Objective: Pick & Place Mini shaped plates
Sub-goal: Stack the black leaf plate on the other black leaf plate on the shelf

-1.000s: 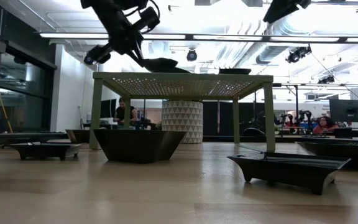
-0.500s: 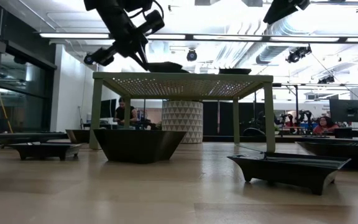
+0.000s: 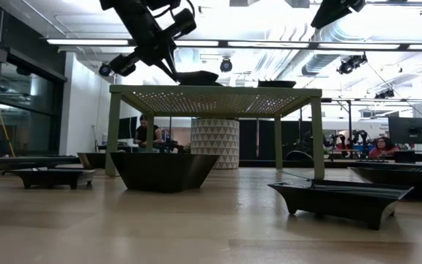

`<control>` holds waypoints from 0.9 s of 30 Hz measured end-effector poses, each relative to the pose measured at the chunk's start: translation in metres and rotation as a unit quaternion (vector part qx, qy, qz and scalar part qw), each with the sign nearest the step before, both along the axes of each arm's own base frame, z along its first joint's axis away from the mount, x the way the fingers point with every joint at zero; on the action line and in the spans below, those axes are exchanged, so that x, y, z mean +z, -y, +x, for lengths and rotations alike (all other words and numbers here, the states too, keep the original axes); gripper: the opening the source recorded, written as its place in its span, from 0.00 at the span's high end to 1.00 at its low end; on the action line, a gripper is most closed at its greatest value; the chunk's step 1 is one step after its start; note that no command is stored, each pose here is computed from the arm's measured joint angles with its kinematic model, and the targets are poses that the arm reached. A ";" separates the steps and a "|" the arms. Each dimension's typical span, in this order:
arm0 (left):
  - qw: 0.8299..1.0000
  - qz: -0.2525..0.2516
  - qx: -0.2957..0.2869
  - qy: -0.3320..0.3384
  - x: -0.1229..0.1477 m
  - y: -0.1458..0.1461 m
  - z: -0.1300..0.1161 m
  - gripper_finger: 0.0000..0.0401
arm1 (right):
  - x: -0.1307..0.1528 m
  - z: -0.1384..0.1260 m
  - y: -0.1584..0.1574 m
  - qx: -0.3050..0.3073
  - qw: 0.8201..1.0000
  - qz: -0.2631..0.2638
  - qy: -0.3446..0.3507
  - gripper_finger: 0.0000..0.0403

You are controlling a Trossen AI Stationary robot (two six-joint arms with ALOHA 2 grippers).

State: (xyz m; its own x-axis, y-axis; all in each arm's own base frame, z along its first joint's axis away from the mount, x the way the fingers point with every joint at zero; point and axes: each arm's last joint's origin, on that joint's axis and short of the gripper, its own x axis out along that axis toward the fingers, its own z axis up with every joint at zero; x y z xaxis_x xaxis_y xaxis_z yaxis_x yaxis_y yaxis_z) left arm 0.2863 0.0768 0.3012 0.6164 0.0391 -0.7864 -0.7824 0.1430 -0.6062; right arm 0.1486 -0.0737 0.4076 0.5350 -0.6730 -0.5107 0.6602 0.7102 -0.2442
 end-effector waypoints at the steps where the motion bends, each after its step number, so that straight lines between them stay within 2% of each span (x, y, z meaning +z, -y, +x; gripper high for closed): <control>1: 1.000 -0.001 0.001 -0.006 -0.001 0.001 -0.001 1.00 | 0.000 0.000 0.000 0.000 1.000 0.000 -0.001 0.61; 4: 1.000 -0.009 0.007 -0.023 -0.003 0.005 -0.002 1.00 | -0.001 0.000 0.000 0.000 1.000 0.001 -0.004 0.61; 13: 1.000 -0.010 0.017 -0.020 -0.002 0.008 -0.001 1.00 | -0.001 0.000 0.000 0.000 1.000 0.002 -0.004 0.62; 21: 0.998 -0.018 0.009 -0.057 -0.006 0.009 -0.007 1.00 | -0.001 -0.001 0.000 0.000 1.000 0.002 -0.005 0.62; 27: 0.998 -0.018 0.003 -0.061 -0.007 0.010 -0.008 1.00 | -0.001 0.000 0.000 0.004 1.000 0.005 -0.004 0.62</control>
State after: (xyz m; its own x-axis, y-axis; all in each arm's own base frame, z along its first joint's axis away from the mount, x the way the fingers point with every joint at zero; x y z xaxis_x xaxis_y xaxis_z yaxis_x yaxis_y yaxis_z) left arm 0.2785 0.0672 0.2946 0.5165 0.0117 -0.8562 -0.8510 0.1180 -0.5117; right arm 0.1483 -0.0733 0.4067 0.5363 -0.6637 -0.5214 0.6526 0.7179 -0.2425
